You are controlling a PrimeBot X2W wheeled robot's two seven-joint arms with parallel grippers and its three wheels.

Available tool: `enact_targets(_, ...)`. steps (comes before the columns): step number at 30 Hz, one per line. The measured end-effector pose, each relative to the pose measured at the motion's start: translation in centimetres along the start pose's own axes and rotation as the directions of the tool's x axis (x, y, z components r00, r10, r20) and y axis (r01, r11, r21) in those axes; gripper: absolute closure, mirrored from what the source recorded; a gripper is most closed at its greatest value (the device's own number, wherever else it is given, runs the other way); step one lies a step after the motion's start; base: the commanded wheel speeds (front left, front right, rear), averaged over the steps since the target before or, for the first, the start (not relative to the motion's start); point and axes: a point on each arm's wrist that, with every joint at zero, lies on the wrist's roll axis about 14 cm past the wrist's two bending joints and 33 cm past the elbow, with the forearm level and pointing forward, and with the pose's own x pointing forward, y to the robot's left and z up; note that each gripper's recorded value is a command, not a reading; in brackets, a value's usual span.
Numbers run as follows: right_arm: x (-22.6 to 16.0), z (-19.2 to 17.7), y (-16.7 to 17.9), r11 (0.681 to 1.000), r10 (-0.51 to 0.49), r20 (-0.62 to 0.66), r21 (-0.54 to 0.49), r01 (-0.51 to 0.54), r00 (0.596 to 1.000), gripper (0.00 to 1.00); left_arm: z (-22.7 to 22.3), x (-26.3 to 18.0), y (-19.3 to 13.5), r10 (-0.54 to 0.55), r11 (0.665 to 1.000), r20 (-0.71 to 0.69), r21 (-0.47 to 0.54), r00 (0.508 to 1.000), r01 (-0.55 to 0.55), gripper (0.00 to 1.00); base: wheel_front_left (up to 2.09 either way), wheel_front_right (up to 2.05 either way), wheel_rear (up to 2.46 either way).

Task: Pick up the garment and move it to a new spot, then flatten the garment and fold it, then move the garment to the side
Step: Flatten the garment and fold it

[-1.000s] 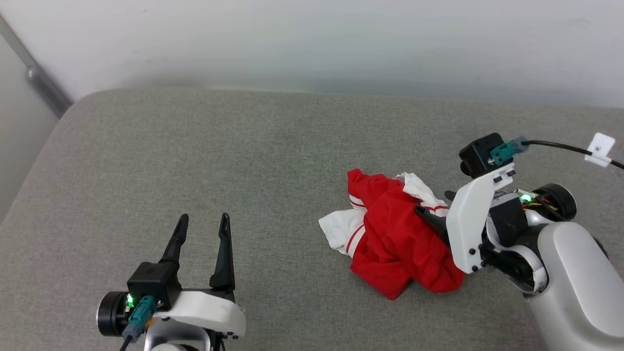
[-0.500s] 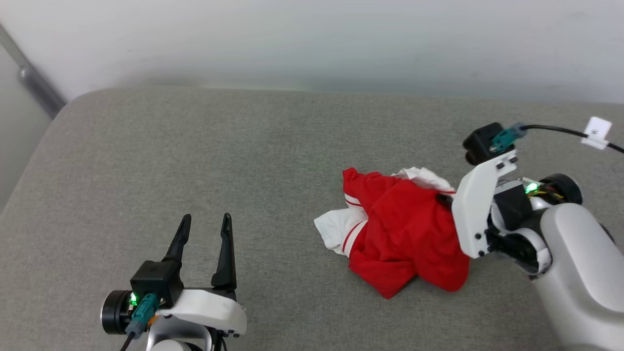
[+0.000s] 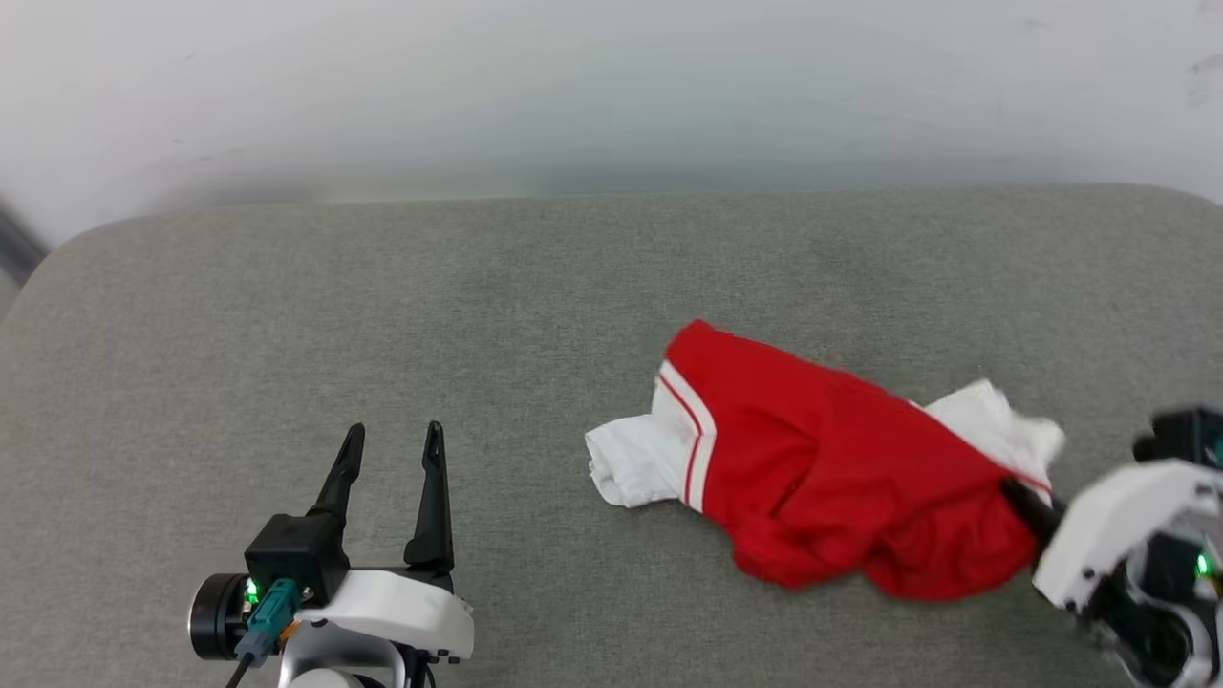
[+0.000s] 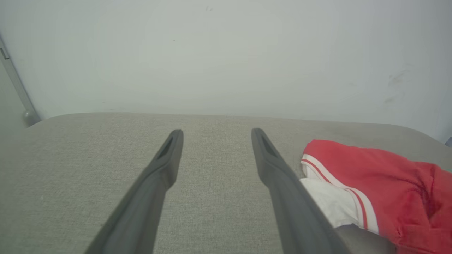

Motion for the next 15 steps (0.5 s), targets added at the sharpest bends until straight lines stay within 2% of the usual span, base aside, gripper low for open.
enact_targets(4, -1.5, -3.6, -4.0, 0.980, -0.097, -0.013, 0.173, 0.097, 0.995, 1.00, -0.2, 0.2, -0.4, -0.013, 1.000, -0.007, -0.003, 1.000, 0.013, 0.00, 0.00, 0.00, 0.00)
enact_targets(7, -2.5, -6.3, -6.2, 0.957, -0.152, -0.045, 0.244, 0.159, 0.987, 1.00, -0.3, 0.1, -0.5, -0.019, 1.000, -0.009, -0.004, 1.000, 0.019, 0.00, 0.00, 0.00, 0.00)
enact_targets(8, -2.7, -7.3, -6.6, 0.952, -0.164, -0.063, 0.252, 0.174, 0.985, 0.94, -0.2, 0.0, -0.5, -0.018, 1.000, -0.009, -0.004, 1.000, 0.018, 0.00, 0.00, 0.00, 0.00)
enact_targets(9, -2.9, -8.1, -6.8, 0.949, -0.167, -0.077, 0.259, 0.181, 0.983, 0.60, -0.2, 0.0, -0.4, -0.018, 1.000, -0.009, -0.003, 1.000, 0.018, 0.00, 0.00, 0.00, 0.00)
enact_targets(10, -2.8, -8.8, -6.6, 0.944, -0.157, -0.086, 0.279, 0.175, 0.984, 0.00, -0.2, -0.1, -0.4, -0.016, 1.000, -0.009, -0.002, 1.000, 0.016, 0.00, 0.00, 0.00, 0.00)
enact_targets(12, -2.8, -9.0, -6.4, 0.947, -0.160, -0.060, 0.273, 0.171, 0.985, 0.00, -0.3, -0.2, -0.2, -0.014, 1.000, -0.013, -0.002, 1.000, 0.014, 0.00, 0.00, 0.00, 0.00)
enact_targets(15, -2.7, -7.1, -5.8, 0.965, -0.169, 0.043, 0.211, 0.157, 0.985, 0.00, -0.4, -0.4, -0.1, -0.010, 1.000, -0.019, -0.004, 1.000, 0.010, 0.00, 0.00, 0.00, 0.00)
